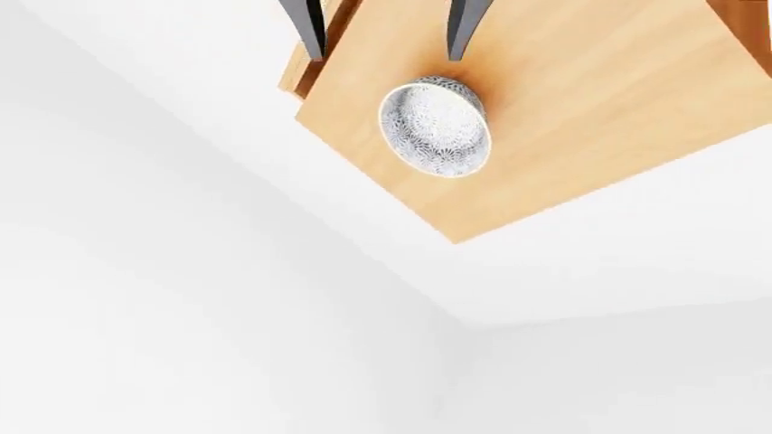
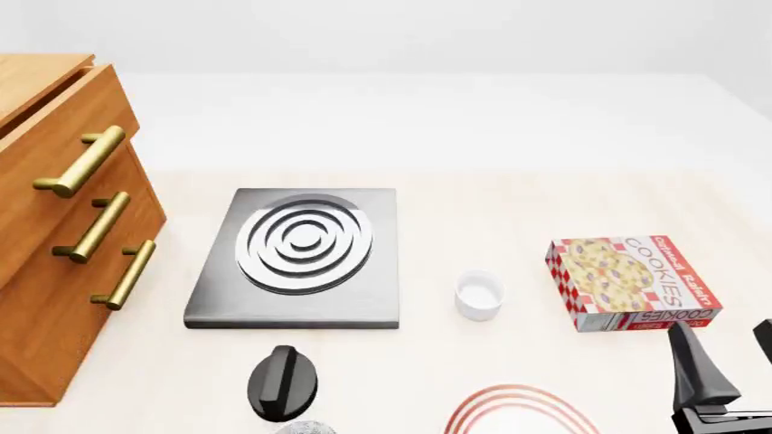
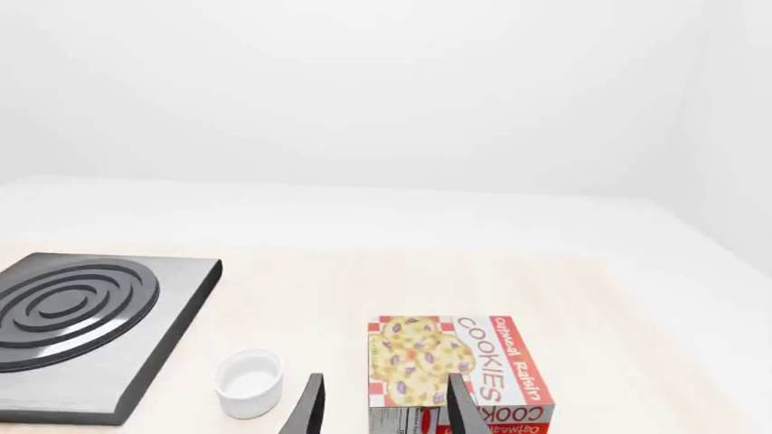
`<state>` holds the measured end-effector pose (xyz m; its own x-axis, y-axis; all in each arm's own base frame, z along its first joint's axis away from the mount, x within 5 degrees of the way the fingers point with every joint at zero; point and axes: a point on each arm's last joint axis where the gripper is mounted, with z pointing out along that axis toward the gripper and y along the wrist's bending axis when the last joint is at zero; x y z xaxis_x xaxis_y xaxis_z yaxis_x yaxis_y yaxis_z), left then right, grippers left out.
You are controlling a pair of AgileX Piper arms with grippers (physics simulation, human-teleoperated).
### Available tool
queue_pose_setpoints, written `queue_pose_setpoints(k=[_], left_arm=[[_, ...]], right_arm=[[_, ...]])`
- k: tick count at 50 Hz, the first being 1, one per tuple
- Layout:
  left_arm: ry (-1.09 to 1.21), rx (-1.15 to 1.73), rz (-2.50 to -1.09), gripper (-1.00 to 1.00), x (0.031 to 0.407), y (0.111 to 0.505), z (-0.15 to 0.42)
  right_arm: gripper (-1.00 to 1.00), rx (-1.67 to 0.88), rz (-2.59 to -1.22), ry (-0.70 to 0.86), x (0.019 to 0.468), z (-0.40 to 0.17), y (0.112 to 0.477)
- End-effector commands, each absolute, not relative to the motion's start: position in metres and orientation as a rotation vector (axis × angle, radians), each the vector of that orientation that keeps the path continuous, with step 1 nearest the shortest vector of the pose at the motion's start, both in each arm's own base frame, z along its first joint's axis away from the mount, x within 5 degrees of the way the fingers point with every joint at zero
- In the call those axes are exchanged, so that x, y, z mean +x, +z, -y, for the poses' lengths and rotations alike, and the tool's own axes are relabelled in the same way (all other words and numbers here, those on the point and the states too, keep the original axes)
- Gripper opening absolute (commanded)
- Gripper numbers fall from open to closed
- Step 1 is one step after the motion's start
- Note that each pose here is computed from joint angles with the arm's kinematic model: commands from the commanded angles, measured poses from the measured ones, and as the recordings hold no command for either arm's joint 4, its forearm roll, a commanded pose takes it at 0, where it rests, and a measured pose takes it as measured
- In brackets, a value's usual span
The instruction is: Pick the akita bowl on the wooden cabinet and place it on the plate.
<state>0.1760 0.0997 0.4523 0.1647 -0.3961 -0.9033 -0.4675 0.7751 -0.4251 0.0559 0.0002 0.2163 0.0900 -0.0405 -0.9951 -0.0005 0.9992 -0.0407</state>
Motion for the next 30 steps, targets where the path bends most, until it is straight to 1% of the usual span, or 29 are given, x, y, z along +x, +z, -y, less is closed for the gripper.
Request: queue_pose_setpoints(k=[1,14,30], left_arm=[[0.071,-0.778,-1.441,1.00,0.181,0.448,-0.109],[0.081,-0.813,-1.447,1.00,0.187,0.431,-0.119],[0.086,-0.824,-1.430,1.00,0.191,0.442,-0.125]], right_arm=[[1.00,-0.033,-1.480,-0.030,0.056,0.000,0.216],[1.00,-0.033,-1.480,-0.030,0.056,0.000,0.216],[1.00,-0.034,-1.480,-0.030,0.056,0.000,0.216]])
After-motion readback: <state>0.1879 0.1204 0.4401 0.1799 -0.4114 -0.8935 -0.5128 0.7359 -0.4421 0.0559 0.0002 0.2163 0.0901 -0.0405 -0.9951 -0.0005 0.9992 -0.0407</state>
